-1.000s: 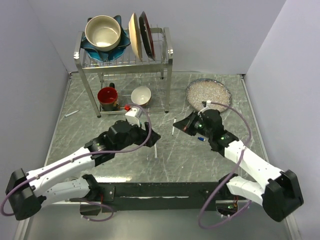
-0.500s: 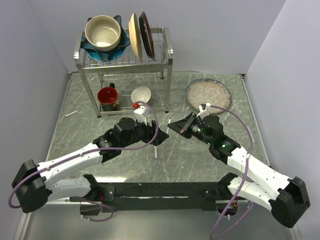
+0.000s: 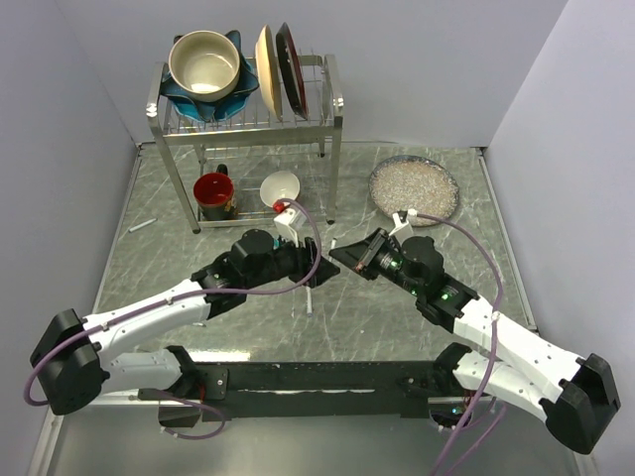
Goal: Insert the pens into the pen caps
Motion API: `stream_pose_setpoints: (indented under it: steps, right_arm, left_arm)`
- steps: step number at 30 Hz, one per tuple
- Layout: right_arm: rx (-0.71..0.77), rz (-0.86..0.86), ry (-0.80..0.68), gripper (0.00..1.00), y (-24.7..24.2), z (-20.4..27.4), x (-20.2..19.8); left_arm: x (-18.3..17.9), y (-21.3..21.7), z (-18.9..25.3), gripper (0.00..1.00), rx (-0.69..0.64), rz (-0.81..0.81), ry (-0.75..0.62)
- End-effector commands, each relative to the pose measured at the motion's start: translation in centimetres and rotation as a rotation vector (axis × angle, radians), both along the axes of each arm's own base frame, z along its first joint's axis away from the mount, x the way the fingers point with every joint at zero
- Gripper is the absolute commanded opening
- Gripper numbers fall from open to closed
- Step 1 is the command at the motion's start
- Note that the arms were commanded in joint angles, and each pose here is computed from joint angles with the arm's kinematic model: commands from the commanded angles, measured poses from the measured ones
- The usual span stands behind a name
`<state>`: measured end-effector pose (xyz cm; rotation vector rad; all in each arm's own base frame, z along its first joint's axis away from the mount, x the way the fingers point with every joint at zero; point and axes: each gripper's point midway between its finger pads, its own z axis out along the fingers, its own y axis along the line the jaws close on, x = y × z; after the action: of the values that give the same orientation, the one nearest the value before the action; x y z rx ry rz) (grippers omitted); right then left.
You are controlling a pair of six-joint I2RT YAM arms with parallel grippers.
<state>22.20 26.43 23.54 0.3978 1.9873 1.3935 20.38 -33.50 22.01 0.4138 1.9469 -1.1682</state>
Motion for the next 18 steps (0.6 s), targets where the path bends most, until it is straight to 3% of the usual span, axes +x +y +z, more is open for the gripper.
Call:
stream_pose_setpoints:
  steps: [1, 2, 3, 6, 11, 14, 18]
  right_arm:
    - [0.016, -0.006, -0.049, 0.00, 0.1, 0.8, -0.3]
    - [0.021, 0.000, -0.056, 0.00, 0.2, 0.9, -0.4]
    - [0.024, 0.005, -0.060, 0.00, 0.3, 0.9, -0.4]
    - [0.011, 0.082, -0.128, 0.06, 1.0, 1.9, -1.2]
    - [-0.251, 0.279, -0.383, 0.46, 1.1, 2.9, -2.6]
    - [-0.423, 0.286, -0.494, 0.55, -0.5, 3.0, -2.2]
    - [-0.551, 0.266, -0.691, 0.56, -2.0, 4.8, -1.7]
  left_arm:
    - [-0.4, -1.5, 3.5, 0.45, -0.091, -0.062, -0.045]
    - [-0.4, -1.5, 3.5, 0.39, -0.089, -0.067, -0.046]
    - [-0.5, -1.6, 3.5, 0.23, -0.086, -0.072, -0.044]
    - [-1.0, -1.4, 3.3, 0.01, -0.074, -0.097, -0.045]
    - [-3.2, 0.1, 3.1, 0.01, -0.023, -0.154, -0.019]
    - [-4.3, 1.3, 3.2, 0.01, 0.002, -0.164, -0.006]
    - [-5.4, 2.8, 2.9, 0.01, 0.040, -0.159, 0.031]
